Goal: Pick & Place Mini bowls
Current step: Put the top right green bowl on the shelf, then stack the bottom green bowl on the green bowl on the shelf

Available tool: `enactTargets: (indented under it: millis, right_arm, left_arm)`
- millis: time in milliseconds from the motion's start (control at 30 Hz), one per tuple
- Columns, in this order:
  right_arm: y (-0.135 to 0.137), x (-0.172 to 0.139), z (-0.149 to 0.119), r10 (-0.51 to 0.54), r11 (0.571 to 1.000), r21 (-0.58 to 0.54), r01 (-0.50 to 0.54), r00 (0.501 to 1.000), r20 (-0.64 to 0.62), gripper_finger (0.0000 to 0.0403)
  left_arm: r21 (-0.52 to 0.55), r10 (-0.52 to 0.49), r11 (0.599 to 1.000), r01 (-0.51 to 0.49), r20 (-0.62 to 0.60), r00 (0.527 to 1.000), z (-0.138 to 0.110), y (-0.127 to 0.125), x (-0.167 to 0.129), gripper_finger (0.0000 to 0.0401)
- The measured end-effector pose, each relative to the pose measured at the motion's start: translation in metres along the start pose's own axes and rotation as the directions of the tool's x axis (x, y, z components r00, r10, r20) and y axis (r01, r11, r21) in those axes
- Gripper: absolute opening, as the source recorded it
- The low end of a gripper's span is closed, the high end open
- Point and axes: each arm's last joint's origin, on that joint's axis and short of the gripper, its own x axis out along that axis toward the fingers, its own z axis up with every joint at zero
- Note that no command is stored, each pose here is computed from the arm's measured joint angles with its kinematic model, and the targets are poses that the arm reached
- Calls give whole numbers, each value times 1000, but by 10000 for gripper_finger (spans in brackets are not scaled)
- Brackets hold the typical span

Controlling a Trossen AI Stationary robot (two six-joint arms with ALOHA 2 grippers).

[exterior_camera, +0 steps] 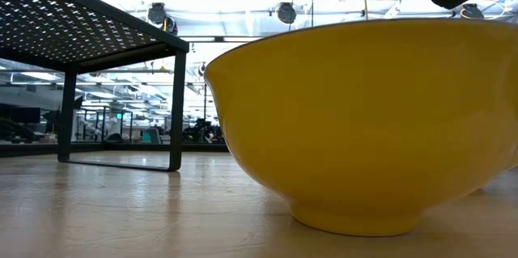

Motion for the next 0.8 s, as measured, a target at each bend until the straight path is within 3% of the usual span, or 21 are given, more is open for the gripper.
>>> enactTargets:
  millis: [233, 433, 667, 800]
  right_arm:
    - [0, 0, 0, -1, 1000, 2, 1, 1000, -1, 183]
    - [0, 0, 0, -1, 1000, 0, 1, 1000, -2, 183]
    - [0, 0, 0, -3, 1000, -1, 3, 1000, -5, 183]
    - [0, -2, 1, -7, 1000, -2, 7, 1000, -27, 183]
  left_arm:
    - [-36, 35, 999, -33, 38, 999, 5, 9, -5, 104]
    - [-23, -5, 1000, 5, 12, 1000, 8, 17, -16, 180]
    - [34, -223, 975, 220, 140, 965, 23, 40, -46, 224]
    - [179, -407, 912, 369, 280, 870, 36, 53, -64, 229]
